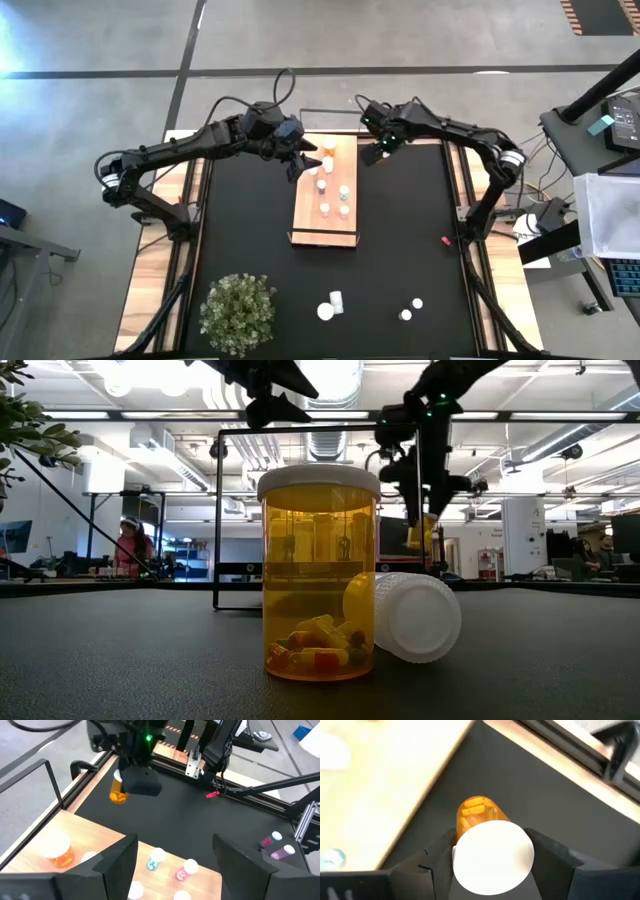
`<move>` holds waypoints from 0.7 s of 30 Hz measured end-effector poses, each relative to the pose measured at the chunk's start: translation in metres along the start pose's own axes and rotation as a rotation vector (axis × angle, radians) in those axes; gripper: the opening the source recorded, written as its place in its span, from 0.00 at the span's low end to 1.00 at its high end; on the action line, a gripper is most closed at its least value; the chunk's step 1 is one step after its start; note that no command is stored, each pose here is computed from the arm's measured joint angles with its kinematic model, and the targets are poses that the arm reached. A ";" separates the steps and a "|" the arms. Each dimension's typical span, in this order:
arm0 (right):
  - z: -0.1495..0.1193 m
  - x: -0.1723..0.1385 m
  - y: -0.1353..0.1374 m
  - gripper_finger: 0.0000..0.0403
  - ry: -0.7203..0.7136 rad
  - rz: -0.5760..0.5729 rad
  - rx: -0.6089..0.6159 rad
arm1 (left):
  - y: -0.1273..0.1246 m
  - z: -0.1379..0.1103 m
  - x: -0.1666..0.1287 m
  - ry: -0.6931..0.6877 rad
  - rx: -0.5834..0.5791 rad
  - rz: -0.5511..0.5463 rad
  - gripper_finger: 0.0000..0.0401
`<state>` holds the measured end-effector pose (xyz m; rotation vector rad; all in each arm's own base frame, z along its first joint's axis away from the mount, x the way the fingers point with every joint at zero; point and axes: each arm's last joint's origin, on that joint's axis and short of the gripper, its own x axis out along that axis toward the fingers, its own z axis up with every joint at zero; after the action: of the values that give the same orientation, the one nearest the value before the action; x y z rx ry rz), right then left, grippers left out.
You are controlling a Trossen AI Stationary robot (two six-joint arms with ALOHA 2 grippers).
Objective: Pick and place medicine bottles onto shelf by color
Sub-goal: Put the top orange pill bottle on the shelf aligned with the other orange pill bottle
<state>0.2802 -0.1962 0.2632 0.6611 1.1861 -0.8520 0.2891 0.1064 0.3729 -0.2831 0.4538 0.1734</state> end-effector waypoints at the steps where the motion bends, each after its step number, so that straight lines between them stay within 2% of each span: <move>1: 0.003 0.000 0.004 0.51 -0.003 0.003 -0.005 | 0.000 0.000 0.000 0.002 0.000 0.000 0.60; 7: 0.018 0.007 0.024 0.51 0.000 0.012 -0.052 | 0.001 -0.002 0.000 0.019 -0.006 0.005 0.60; 21: 0.051 0.020 0.047 0.52 0.029 0.002 -0.066 | 0.010 -0.004 -0.020 0.056 0.006 0.047 0.60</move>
<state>0.3493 -0.2173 0.2576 0.6222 1.2342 -0.8005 0.2674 0.1124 0.3761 -0.2724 0.5168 0.2101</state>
